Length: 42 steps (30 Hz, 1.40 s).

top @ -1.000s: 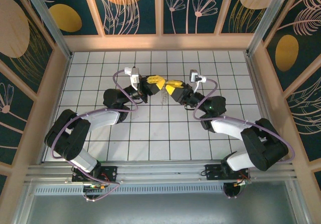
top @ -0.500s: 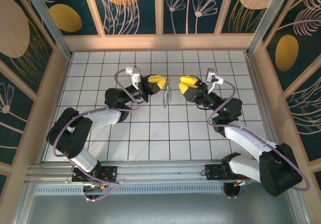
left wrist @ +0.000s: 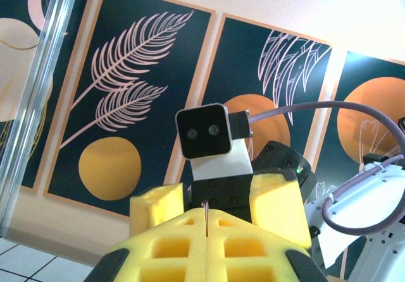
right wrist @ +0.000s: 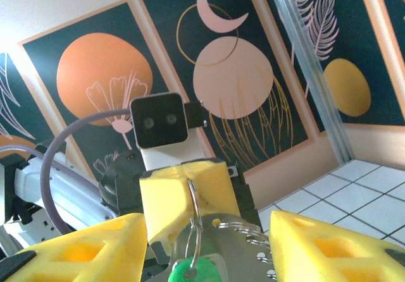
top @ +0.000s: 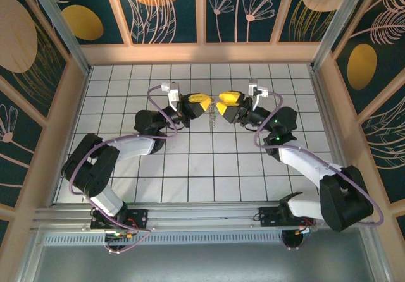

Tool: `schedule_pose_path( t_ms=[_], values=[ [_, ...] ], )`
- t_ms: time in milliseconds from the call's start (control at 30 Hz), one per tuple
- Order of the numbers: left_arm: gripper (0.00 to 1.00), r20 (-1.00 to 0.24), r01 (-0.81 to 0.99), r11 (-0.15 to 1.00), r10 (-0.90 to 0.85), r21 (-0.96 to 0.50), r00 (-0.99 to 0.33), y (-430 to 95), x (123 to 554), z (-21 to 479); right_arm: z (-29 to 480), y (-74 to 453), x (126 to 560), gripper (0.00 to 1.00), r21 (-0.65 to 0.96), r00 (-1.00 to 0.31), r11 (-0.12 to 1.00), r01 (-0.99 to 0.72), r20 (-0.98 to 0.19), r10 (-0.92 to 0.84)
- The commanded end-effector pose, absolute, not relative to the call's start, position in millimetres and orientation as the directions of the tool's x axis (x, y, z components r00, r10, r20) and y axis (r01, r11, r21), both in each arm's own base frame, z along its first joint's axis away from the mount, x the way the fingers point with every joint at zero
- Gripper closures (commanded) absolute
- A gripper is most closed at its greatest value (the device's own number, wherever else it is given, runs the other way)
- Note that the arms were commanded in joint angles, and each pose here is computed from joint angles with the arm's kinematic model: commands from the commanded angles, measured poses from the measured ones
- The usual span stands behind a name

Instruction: Put the keys on the keyring

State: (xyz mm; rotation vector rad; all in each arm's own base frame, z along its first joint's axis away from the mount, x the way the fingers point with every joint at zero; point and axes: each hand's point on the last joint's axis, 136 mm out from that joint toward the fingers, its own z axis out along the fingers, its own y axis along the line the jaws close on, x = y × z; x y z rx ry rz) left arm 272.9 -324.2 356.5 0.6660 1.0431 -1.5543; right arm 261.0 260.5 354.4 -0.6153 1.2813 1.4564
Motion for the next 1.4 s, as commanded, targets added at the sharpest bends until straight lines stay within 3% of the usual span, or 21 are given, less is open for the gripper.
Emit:
schedule_pose_path(
  t_ms=[0,767,867,1167,1267,1367],
  values=[
    [1.00,-0.798,0.996,-0.049,-0.596,-0.081,-0.094,-306,246,400,370,268,248,0.47,0.291,-0.248,0.075,-0.954,-0.903,0.350],
    [1.00,-0.799,0.995,-0.056,-0.593,-0.084,-0.101,-308,245,398,374,271,255,0.53,0.291,-0.242,0.080,-0.953,-0.896,0.373],
    [1.00,-0.800,0.995,-0.058,-0.592,-0.086,-0.103,-309,245,398,374,271,255,0.60,0.290,-0.242,0.079,-0.954,-0.897,0.371],
    [1.00,-0.801,0.994,-0.058,-0.590,-0.091,-0.108,-311,248,398,374,269,255,1.00,0.287,-0.238,0.086,-0.954,-0.901,0.364],
    [1.00,-0.804,0.993,-0.048,-0.582,-0.112,-0.119,-313,252,398,372,267,259,1.00,0.289,-0.236,0.108,-0.951,-0.906,0.351],
    [0.84,-0.816,0.993,0.000,-0.569,-0.122,-0.100,-314,259,398,366,266,267,1.00,0.302,-0.241,0.152,-0.941,-0.915,0.323]
  ],
)
